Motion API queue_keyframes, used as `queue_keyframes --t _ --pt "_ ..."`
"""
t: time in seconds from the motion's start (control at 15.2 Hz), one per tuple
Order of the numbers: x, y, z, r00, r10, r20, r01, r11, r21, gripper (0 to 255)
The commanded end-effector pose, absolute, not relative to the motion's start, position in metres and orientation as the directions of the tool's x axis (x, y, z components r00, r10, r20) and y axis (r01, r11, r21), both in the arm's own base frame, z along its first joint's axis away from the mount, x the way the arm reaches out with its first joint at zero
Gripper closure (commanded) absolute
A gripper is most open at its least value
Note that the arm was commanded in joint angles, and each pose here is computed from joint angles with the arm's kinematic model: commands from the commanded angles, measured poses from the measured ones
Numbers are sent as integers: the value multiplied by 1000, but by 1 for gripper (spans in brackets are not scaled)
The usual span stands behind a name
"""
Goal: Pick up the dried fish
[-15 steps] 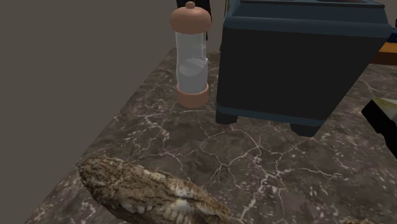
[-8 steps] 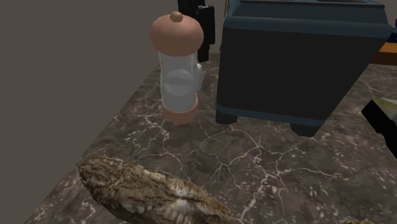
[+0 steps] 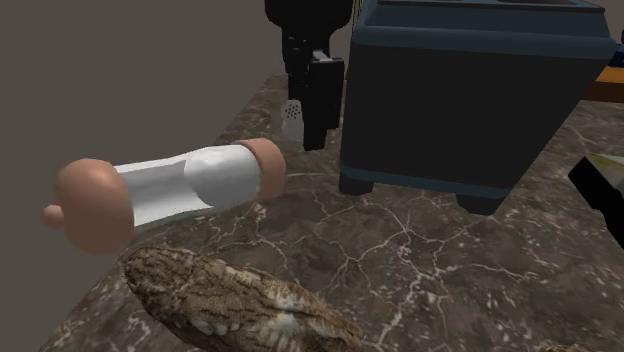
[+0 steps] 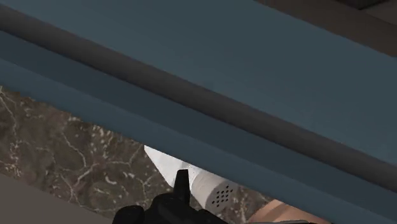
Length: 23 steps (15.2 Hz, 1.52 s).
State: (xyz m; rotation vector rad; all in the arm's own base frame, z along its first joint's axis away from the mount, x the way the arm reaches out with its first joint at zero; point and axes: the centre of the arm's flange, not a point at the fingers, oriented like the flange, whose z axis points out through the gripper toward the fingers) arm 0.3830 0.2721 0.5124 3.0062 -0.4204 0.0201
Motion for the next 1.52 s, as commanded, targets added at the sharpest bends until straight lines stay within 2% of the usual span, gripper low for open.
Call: queue_keyframes --t 0.0,0.86,1.45 --pt "399 299 510 953 -299 54 -303 -947 110 0" --pt "496 445 487 875 -429 225 -468 -869 161 0" --pt "496 445 447 875 -429 225 -468 -869 161 0"
